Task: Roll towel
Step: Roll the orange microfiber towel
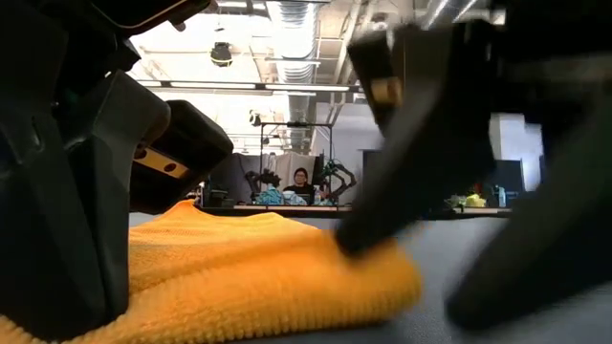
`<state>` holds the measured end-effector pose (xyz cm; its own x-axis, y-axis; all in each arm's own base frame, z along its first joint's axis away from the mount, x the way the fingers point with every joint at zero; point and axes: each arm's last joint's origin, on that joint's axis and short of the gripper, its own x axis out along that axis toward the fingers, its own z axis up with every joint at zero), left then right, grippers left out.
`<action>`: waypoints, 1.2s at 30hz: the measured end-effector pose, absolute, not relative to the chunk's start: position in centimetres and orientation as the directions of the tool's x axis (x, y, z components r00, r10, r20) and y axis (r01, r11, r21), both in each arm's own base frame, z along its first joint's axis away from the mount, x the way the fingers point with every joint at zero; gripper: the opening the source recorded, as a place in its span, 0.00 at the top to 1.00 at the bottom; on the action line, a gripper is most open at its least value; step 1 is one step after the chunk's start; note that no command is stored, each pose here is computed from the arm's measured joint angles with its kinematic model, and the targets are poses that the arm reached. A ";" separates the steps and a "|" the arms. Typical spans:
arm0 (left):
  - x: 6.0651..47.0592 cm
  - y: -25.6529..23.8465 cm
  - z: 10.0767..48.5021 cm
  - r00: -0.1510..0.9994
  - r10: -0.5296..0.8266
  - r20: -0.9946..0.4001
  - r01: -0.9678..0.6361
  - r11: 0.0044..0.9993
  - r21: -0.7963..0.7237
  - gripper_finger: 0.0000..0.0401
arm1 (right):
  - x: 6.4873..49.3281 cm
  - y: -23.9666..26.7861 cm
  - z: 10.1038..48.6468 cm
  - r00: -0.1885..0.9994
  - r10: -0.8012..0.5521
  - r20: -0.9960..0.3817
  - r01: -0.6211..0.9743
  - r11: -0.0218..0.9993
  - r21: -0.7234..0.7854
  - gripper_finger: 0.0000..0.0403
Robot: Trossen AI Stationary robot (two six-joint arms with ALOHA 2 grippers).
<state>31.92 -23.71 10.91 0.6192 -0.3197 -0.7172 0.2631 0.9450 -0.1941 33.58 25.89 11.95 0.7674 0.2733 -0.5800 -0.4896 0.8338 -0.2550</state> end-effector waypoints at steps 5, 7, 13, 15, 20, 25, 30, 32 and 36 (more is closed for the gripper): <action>31.9 -23.7 10.9 0.620 -0.320 -0.717 0.263 0.945 -0.194 1.00 | 33.8 25.3 11.4 0.754 0.248 -0.608 -0.480 0.840 -0.253 0.58; 31.9 -23.8 10.9 0.619 -0.321 -0.717 0.265 0.945 -0.194 1.00 | 33.9 25.3 11.4 0.756 0.245 -0.608 -0.478 0.840 -0.256 0.59; 31.9 -23.8 10.9 0.620 -0.322 -0.716 0.266 0.944 -0.194 1.00 | 33.9 25.2 11.4 0.775 0.212 -0.596 -0.447 0.849 -0.280 0.59; 31.8 -23.8 10.9 0.619 -0.322 -0.716 0.267 0.944 -0.194 1.00 | 33.9 25.2 11.4 0.774 0.207 -0.598 -0.441 0.854 -0.275 0.59; 31.8 -23.9 10.9 0.619 -0.322 -0.716 0.267 0.944 -0.194 1.00 | 34.2 24.7 11.4 0.777 0.195 -0.599 -0.404 0.883 -0.237 0.59; 31.8 -23.9 10.9 0.618 -0.325 -0.716 0.270 0.943 -0.195 1.00 | 34.4 24.1 11.1 0.766 0.173 -0.619 -0.354 0.917 -0.182 0.64; 31.8 -23.9 11.0 0.620 -0.326 -0.714 0.282 0.941 -0.185 1.00 | 34.3 24.1 11.0 0.755 0.164 -0.635 -0.312 0.941 -0.128 0.82; 31.8 -23.9 11.1 0.623 -0.328 -0.710 0.289 0.940 -0.181 1.00 | 34.3 24.1 11.0 0.755 0.163 -0.636 -0.292 0.951 -0.102 0.90; 31.8 -23.8 11.8 0.637 -0.326 -0.699 0.297 0.940 -0.168 1.00 | 34.1 24.4 11.0 0.746 0.187 -0.640 -0.245 0.969 -0.002 0.96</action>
